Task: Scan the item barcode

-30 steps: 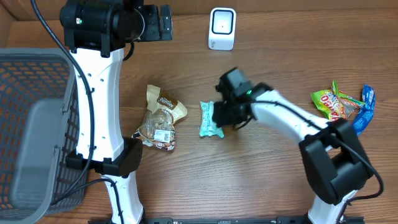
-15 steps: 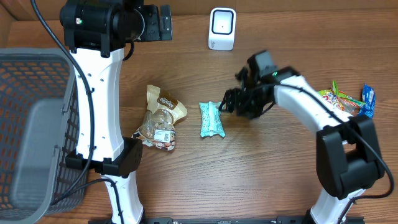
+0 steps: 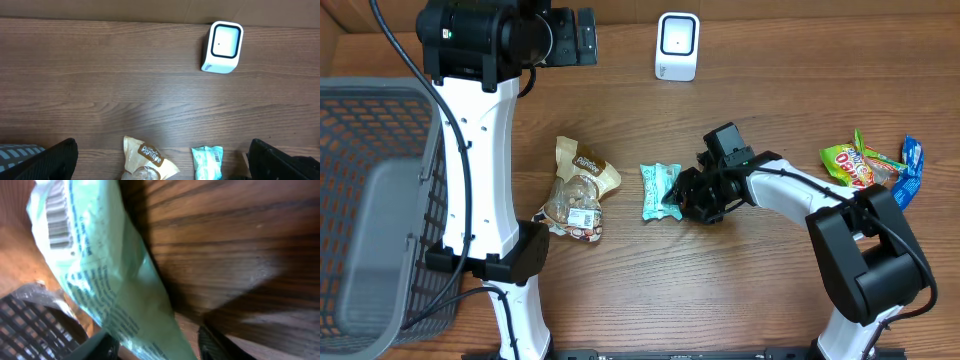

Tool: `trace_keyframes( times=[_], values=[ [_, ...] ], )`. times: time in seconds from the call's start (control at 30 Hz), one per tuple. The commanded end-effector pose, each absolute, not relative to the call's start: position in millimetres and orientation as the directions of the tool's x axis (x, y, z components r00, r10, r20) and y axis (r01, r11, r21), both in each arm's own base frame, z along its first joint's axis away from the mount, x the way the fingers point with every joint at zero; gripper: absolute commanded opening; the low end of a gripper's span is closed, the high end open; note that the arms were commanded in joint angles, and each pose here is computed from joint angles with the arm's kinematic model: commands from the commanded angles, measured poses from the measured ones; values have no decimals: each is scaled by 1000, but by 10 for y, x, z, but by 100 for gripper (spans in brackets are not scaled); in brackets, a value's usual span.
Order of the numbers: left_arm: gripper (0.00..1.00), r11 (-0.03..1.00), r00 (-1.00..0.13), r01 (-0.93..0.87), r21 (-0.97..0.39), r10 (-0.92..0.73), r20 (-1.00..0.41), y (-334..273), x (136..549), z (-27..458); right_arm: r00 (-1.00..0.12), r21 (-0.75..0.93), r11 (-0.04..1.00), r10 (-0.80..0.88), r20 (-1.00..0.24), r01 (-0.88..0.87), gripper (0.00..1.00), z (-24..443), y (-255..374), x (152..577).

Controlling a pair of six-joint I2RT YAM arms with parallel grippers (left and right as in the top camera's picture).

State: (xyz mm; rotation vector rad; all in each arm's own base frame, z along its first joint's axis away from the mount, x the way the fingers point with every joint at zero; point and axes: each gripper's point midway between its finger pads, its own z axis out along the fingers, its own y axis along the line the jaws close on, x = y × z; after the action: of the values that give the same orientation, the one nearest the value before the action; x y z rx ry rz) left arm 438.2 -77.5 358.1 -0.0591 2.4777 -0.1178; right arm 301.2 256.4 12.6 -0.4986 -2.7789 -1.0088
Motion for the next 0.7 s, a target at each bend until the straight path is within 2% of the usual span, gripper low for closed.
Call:
trace_keyframes(
  times=[0.0,0.07,0.13,0.23,0.33,0.4,0.5,0.57,0.6,0.63,0.67],
  values=[
    [100,997,-787,-8,-81,-56,-615,-743,4395,3580,-935,571,741,293,198,353,39,26,2395,3096],
    [100,997,-787,-8,-81,-56,-615,-743,4395,3580,-956,590,754,262,134,289,18,113,2282,3250],
    [100,997,-787,-8,-81,-56,-615,-743,4395,3580,-969,585,777,237,69,231,8,191,2153,3409],
    [100,997,-787,-8,-81,-56,-615,-743,4395,3580,-987,580,813,130,-92,53,8,343,1987,3680],
    [100,997,-787,-8,-81,-56,-615,-743,4395,3580,-929,461,828,-178,-324,-319,11,533,1824,3879],
    [100,997,-787,-8,-81,-56,-615,-743,4395,3580,-886,267,871,-314,-342,-412,12,528,1557,3952],
    [100,997,-787,-8,-81,-56,-615,-742,4395,3580,-887,104,914,-346,-306,-392,12,541,1281,4015],
    [100,997,-787,-8,-81,-56,-615,-742,4395,3580,-890,103,919,-332,-314,-379,26,586,1263,4056],
    [100,997,-787,-8,-81,-56,-615,-743,4395,3580,-902,115,934,-289,-320,-339,49,622,1253,4094],
    [100,997,-787,-8,-81,-56,-615,-743,4395,3580,-920,135,951,-224,-323,-278,61,658,1235,4135],
    [99,997,-787,-8,-81,-56,-615,-743,4395,3580,-929,148,960,-178,-323,-236,68,683,1224,4161]
  ],
)
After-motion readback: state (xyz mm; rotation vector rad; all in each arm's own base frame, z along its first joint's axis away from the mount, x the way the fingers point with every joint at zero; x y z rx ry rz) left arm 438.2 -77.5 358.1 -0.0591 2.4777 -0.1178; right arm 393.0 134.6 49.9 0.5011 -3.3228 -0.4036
